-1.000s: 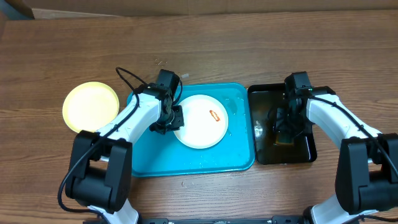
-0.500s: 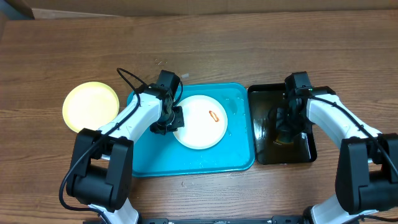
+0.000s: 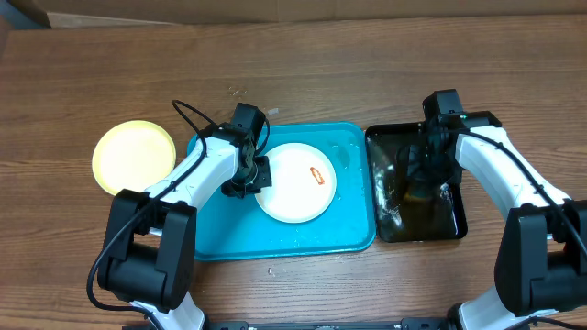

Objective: Clean dirty plates on tray and stack at the side
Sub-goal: 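Dip the sponge in the water and lift it with the right gripper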

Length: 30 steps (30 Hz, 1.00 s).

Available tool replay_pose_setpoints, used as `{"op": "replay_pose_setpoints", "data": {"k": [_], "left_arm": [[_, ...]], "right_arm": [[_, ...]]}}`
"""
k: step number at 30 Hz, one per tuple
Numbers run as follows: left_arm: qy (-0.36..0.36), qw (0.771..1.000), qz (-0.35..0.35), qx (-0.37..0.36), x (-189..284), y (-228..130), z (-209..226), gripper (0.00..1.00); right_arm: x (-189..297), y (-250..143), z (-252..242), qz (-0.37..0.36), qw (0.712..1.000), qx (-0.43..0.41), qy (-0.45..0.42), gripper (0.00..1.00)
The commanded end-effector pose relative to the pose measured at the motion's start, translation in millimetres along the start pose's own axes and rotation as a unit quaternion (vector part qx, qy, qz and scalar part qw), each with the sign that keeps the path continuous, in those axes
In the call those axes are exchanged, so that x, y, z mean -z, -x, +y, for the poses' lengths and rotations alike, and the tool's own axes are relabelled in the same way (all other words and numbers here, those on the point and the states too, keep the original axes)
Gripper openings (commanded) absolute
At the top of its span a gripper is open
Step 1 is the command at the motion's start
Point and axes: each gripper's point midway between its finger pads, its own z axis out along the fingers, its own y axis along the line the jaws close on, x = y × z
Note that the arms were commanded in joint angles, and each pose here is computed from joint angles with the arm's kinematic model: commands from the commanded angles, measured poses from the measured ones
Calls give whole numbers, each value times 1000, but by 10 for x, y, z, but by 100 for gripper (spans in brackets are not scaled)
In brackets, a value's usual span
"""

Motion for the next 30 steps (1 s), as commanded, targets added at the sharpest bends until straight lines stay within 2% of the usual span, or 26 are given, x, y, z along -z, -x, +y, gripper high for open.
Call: {"op": "replay_pose_setpoints", "data": {"k": [1,2,3,4,6,16,22,30], "left_arm": [[8,1000,5,0,-46,-30,23,4],[8,1000,6,0,-46,-31,24,4],[8,1000,5,0,-46,-30,24,4],[8,1000,5,0,-46,-30,23,4],[8,1000,5,0,-46,-30,23,4],[8,1000,5,0,-46,-30,23,4],[8,1000,5,0,-46,-30,23,4],[4,1000,5,0,-46,-26,8,4]], "right_arm": [[126,20,-8,-11,1000,-3,-11,4],[125,20,-14,-11,1000,-26,-11,4],[127,8,97,-6,1000,-6,18,4],[129,-4,95,-5,1000,8,14,4],[132,2,19,-8,1000,-16,-8,4],[460,186,175,-35,999,3,13,4],[485,215,205,-42,999,-3,12,4],[620,211,559,-47,996,54,60,4]]}}
